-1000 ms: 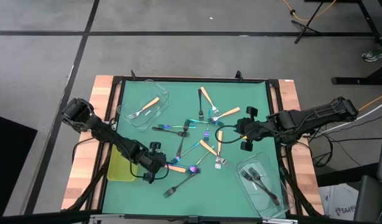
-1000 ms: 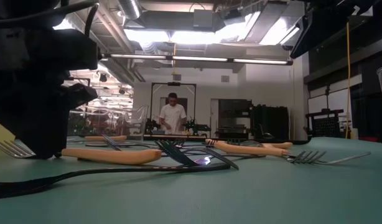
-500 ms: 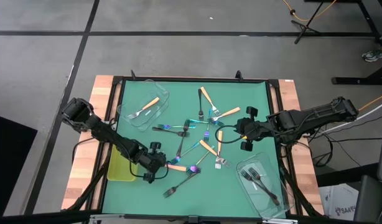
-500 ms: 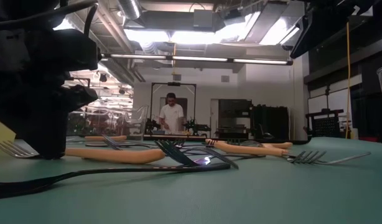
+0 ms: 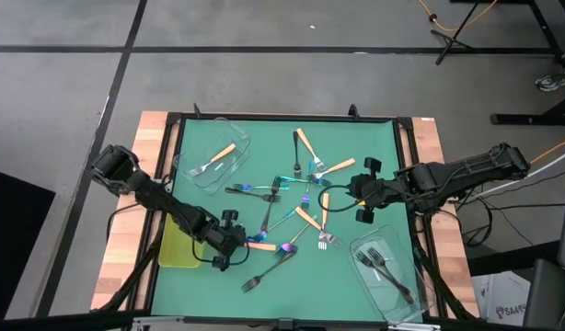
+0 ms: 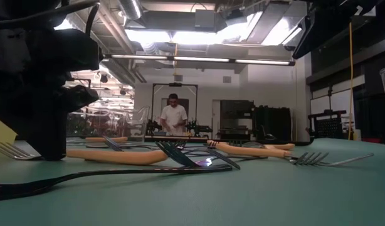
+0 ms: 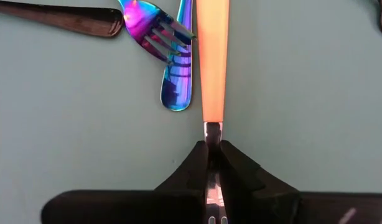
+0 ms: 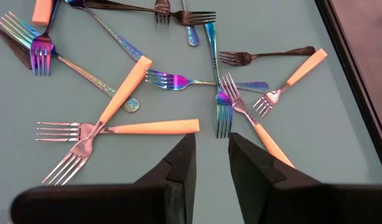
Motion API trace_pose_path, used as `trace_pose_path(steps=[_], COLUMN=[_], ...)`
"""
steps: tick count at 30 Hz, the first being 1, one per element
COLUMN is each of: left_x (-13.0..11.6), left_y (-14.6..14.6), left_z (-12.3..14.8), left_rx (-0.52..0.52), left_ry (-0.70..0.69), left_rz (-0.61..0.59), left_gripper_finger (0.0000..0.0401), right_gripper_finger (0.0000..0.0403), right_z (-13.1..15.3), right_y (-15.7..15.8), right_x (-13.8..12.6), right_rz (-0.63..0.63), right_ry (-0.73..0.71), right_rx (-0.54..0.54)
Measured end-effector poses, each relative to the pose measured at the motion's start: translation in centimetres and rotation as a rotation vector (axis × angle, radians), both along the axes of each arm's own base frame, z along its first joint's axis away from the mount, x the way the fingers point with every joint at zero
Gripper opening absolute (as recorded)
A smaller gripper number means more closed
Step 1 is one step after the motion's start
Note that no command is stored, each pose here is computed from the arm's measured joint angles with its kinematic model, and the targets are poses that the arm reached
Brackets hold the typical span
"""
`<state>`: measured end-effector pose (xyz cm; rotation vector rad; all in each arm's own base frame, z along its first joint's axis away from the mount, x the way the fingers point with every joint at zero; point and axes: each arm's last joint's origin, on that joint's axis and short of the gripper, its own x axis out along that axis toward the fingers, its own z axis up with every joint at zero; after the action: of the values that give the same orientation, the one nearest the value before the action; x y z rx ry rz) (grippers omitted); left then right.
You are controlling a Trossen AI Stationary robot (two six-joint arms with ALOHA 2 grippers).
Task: Sort silverware by color (type)
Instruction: Put the orange fork in the top transparent bin
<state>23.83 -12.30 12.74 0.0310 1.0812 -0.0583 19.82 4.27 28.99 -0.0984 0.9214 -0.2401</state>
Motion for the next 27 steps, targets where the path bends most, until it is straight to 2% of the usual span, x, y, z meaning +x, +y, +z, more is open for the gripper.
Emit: trace_pose_path(steps=[15, 27], left_x=[3.0, 6.1], left_y=[-1.2, 1.5], left_z=[3.7, 6.5], left_rx=[-0.074, -0.101], left_ry=[-0.129, -0.215], left_rz=[0.003, 0.124], left_gripper_finger=[0.0016, 0.0016], right_gripper_finger=[0.0085, 0.0085], right_z=[0.0, 0.0], right_y=[0.0, 0.0], right_x=[0.0, 0.0], right_rz=[0.000, 0.000], right_ry=[0.000, 0.000], right_rx=[0.000, 0.000])
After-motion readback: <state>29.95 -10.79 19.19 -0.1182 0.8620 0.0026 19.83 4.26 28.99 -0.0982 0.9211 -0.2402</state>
